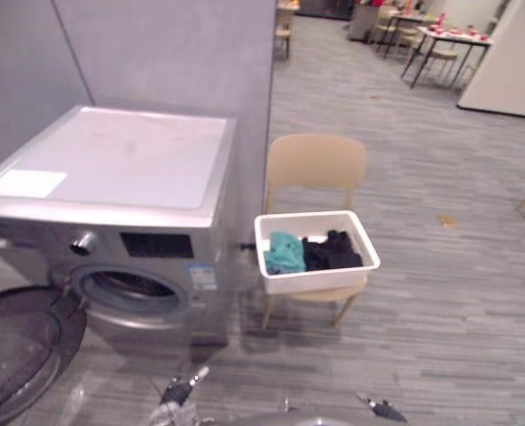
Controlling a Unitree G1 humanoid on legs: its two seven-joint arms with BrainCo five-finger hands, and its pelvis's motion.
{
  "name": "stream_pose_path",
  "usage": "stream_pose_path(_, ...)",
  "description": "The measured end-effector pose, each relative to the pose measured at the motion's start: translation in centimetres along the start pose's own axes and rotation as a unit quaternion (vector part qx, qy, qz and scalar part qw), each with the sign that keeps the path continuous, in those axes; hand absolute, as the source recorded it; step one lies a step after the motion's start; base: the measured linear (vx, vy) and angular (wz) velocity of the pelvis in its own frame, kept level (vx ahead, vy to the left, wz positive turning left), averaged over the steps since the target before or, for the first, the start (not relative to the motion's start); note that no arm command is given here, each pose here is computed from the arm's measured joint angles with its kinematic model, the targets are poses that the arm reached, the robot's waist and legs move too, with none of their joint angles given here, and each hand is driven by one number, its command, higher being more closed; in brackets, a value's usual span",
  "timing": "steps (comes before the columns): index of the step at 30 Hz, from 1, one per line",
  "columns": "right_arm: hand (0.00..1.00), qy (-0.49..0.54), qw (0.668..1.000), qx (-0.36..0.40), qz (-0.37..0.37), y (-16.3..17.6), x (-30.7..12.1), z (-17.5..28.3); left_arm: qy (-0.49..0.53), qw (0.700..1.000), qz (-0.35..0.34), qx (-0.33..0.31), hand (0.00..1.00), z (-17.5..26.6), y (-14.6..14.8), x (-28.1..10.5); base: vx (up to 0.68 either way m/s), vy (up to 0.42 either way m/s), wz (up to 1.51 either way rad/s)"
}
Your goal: Pick up the laundry basket with both hands and put the clothes into the washing machine.
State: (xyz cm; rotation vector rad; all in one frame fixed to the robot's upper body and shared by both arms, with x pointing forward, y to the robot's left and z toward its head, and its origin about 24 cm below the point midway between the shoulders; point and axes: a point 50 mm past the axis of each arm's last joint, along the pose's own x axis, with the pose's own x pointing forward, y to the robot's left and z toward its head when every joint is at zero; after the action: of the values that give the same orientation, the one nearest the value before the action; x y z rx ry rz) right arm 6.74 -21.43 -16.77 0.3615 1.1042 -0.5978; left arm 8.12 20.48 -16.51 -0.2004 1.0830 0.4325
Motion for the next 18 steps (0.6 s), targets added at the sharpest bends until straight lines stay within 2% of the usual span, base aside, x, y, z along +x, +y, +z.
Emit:
stream_pose_path(3, 0.00, -0.011, 1.000, -0.006, -0.011, -0.9, 0.1, 0.8, -0.003, 1.000, -0.015, -0.027, 0.00, 0.0, -1.5, -0.1, 0.13, 0.103, -0.45)
stream_pose_path(6, 0.00, -0.023, 1.000, -0.009, -0.005, -0.7, 0.2, 1.4, -0.006, 0.999, -0.006, -0.032, 0.00, -0.6, -0.8, -0.3, 0.02, 0.097, -0.32)
stream_pose_path(10, 0.00, -0.031, 0.999, -0.026, 0.022, 1.1, 0.1, 1.4, 0.022, 0.996, 0.028, -0.082, 0.00, -2.8, 0.7, -1.0, 0.11, 0.087, -0.40)
stream_pose_path(14, 0.00, -0.031, 0.995, -0.088, 0.045, 2.0, -0.1, 1.0, 0.026, 0.996, 0.032, -0.078, 0.00, -3.0, 0.9, -1.1, 0.19, 0.094, 0.01)
stream_pose_path(18, 0.00, -0.034, 0.993, -0.097, 0.054, 1.9, -0.1, 1.1, 0.016, 0.998, 0.020, -0.064, 0.00, -2.1, 0.2, -0.8, 0.24, 0.062, -0.10)
